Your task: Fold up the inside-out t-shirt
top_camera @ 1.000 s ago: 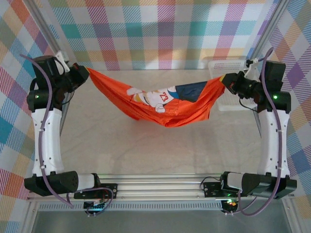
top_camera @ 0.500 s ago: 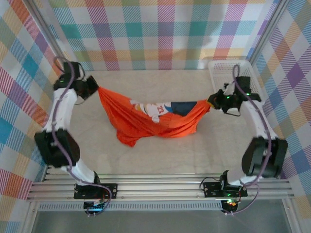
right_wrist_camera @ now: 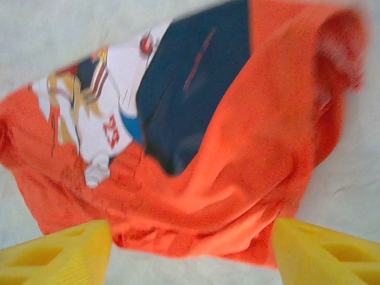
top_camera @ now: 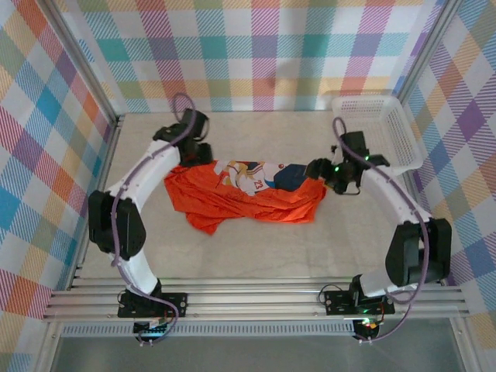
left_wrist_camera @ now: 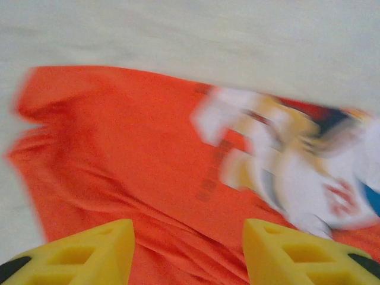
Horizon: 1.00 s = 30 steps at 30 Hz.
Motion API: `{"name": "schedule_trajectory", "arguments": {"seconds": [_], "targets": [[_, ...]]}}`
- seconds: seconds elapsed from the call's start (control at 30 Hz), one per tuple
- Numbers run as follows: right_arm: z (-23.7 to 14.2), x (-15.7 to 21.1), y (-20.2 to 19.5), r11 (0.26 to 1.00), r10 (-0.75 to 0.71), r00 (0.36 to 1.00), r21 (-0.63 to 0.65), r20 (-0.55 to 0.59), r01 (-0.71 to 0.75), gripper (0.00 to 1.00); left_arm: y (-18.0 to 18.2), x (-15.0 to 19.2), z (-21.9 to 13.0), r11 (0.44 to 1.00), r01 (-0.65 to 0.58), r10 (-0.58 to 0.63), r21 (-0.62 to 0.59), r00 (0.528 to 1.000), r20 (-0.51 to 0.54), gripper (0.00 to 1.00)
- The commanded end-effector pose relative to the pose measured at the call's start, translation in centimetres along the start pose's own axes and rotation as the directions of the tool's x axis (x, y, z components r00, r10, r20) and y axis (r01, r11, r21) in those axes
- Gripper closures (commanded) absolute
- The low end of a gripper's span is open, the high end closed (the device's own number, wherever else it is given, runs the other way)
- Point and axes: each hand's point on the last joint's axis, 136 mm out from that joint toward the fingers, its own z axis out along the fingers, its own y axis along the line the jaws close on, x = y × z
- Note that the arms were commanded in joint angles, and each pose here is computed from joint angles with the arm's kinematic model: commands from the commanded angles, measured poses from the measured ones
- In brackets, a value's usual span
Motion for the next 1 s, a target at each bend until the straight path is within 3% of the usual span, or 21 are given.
{"name": "schedule_trajectory", "arguments": {"seconds": [0.0, 0.13, 0.27, 0.43, 0.63, 0.7, 0.77, 0.8, 0.83, 0.97], "targets": [[1.8, 3.9, -2.6, 0.997, 0.048, 0.997, 0.057, -0.063, -0.044, 0.35, -7.8, 4.9, 0.1, 0.953, -0.178, 0.196, 0.245, 0.979, -0.052, 0.49], [2.4, 6.0, -4.3, 0.995, 0.063, 0.995, 0.082, -0.083, -0.056, 0.37, -13.8, 10.3, 2.0, 0.863, -0.351, 0.406, 0.363, 0.910, -0.087, 0.47], [2.4, 7.1, -4.9, 0.995, 0.064, 0.994, 0.088, -0.092, -0.056, 0.38, -15.9, 13.3, 4.4, 0.811, -0.436, 0.516, 0.390, 0.847, -0.127, 0.47], [2.4, 7.4, -4.6, 0.997, 0.059, 0.994, 0.061, -0.095, -0.054, 0.37, -17.1, 14.3, 7.3, 0.812, -0.450, 0.535, 0.371, 0.829, -0.165, 0.38], [3.2, 8.0, -4.3, 0.997, 0.073, 0.989, 0.024, -0.126, -0.070, 0.38, -18.2, 13.9, 10.0, 0.819, -0.464, 0.540, 0.339, 0.823, -0.178, 0.39], [3.6, 8.3, -4.5, 0.997, 0.080, 0.987, 0.021, -0.136, -0.078, 0.38, -18.5, 13.8, 10.2, 0.814, -0.469, 0.548, 0.343, 0.815, -0.186, 0.52], [4.2, 8.6, -4.6, 0.996, 0.087, 0.986, 0.018, -0.142, -0.085, 0.39, -18.7, 13.3, 10.1, 0.812, -0.476, 0.554, 0.337, 0.811, -0.191, 0.84], [4.6, 8.6, -4.6, 0.996, 0.090, 0.985, 0.016, -0.144, -0.088, 0.40, -18.8, 12.9, 9.8, 0.814, -0.481, 0.555, 0.327, 0.810, -0.189, 0.95], [5.1, 8.7, -4.6, 0.995, 0.096, 0.984, 0.019, -0.149, -0.094, 0.41, -18.8, 12.5, 9.5, 0.814, -0.487, 0.557, 0.317, 0.810, -0.185, 1.00], [7.1, 7.8, -4.0, 0.994, 0.110, 0.983, 0.017, -0.148, -0.109, 0.42, -18.9, 10.3, 7.0, 0.816, -0.495, 0.549, 0.298, 0.824, -0.137, 1.00]]}}
